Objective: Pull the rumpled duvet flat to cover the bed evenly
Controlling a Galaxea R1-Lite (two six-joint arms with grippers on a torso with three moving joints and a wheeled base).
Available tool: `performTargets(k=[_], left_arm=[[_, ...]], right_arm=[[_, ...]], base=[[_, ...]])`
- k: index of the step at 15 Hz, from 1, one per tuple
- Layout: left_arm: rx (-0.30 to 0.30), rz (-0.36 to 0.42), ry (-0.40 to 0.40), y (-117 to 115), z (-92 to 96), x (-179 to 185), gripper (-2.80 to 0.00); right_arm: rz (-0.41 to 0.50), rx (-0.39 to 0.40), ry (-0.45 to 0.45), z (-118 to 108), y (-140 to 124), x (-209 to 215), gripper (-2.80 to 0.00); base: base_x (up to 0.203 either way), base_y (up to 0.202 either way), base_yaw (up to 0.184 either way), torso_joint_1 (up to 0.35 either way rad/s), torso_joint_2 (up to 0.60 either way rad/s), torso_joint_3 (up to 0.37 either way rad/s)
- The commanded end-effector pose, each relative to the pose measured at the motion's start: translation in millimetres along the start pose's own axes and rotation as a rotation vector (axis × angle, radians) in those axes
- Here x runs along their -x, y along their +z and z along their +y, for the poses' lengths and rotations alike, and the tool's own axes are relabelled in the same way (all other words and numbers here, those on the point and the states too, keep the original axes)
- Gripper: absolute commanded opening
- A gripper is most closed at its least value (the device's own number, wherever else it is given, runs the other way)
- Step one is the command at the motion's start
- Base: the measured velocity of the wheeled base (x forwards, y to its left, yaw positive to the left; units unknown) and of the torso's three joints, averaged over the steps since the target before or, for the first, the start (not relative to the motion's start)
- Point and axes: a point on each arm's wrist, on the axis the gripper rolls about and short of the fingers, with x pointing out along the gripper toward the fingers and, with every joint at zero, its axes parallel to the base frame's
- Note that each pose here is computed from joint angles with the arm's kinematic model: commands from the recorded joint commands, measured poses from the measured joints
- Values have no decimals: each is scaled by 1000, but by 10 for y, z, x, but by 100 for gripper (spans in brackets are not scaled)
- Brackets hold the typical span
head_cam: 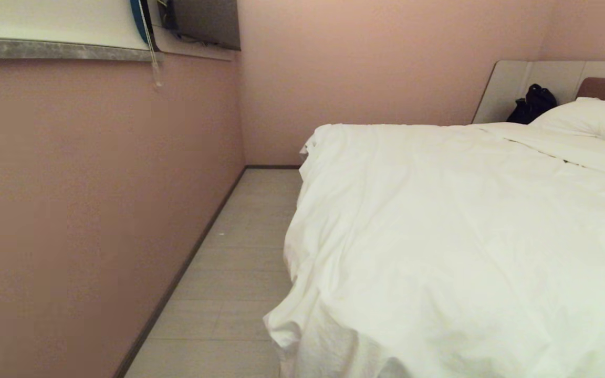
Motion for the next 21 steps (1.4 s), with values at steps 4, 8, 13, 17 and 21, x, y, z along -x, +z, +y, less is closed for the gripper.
performTargets(k=[4,8,13,17,21], left_arm=[[2,-2,0,3,0,-1,-280],[5,-2,0,3,0,-1,-280],[6,-3,0,3,0,0,-280],[11,-2,-1,2,0,0,-280],[8,-4,-1,3,0,0,-280]], right_arm=[[1,0,0,0,0,-1,-280],[1,0,0,0,0,-1,-280],[1,0,0,0,0,-1,-280],[1,0,0,0,0,-1,-280],[1,0,0,0,0,-1,-280]], base=[[-131,0,3,1,3,2],[-192,0,0,4,4,3],[-193,0,1,4,1,3],[-143,0,1,-1,1,2],[0,0,0,0,0,0]])
